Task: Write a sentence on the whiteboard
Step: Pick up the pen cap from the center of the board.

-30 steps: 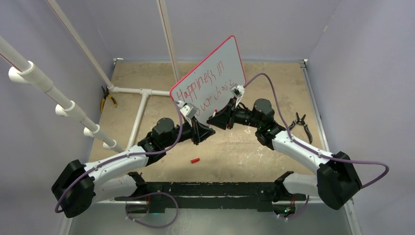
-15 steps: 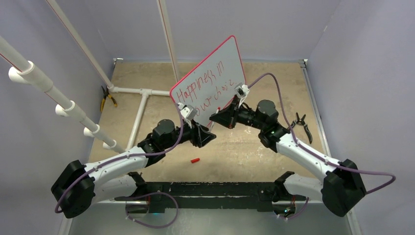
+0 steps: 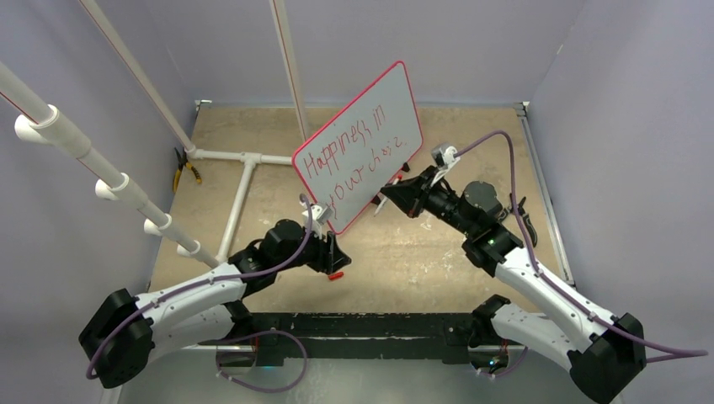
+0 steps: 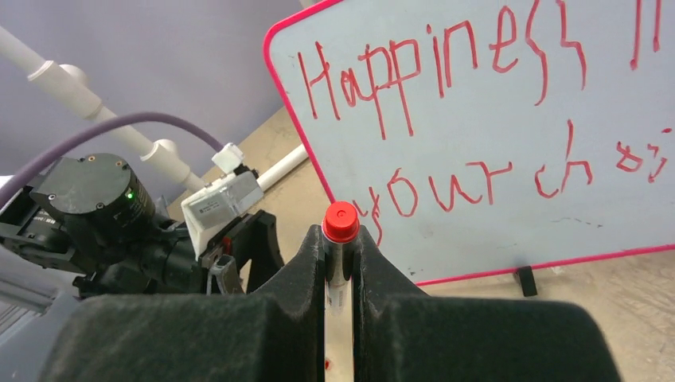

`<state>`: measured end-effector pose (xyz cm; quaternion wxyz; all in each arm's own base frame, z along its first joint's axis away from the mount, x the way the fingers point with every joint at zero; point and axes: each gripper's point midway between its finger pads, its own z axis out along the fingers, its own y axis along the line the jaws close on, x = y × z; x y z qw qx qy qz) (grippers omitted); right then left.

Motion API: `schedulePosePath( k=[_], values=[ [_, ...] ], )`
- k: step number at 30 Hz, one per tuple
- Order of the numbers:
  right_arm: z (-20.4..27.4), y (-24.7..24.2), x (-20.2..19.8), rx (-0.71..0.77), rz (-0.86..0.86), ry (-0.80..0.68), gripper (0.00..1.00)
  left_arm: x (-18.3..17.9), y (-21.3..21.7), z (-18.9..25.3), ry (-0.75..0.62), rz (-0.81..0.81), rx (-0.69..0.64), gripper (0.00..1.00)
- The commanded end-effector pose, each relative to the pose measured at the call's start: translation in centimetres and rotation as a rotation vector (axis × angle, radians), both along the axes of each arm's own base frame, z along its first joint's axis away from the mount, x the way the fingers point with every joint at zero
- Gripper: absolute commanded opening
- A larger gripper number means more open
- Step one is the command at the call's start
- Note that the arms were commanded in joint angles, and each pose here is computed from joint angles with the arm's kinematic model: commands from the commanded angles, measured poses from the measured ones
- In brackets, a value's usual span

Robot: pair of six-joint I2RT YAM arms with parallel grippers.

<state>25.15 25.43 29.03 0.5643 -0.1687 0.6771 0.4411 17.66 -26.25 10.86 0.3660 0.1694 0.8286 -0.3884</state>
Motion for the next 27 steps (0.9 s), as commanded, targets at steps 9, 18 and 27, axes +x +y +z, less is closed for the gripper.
schedulePosePath(
  k=[9, 18, 27],
  values=[
    [-1.0, -1.3, 0.1, -0.028, -0.065, -0.026, 0.0, -4.0, 2.4, -4.4, 0.087, -0.038, 0.182, 0.47],
    [-1.1, -1.5, -0.4, -0.036, -0.053, -0.031, 0.0, -4.6, 2.6, -6.3, 0.067, -0.056, 0.363, 0.48],
    [-1.0, -1.6, -0.6, -0.032, -0.051, -0.041, 0.0, -3.2, 2.1, -5.6, 0.002, -0.025, 0.387, 0.5]
  ],
)
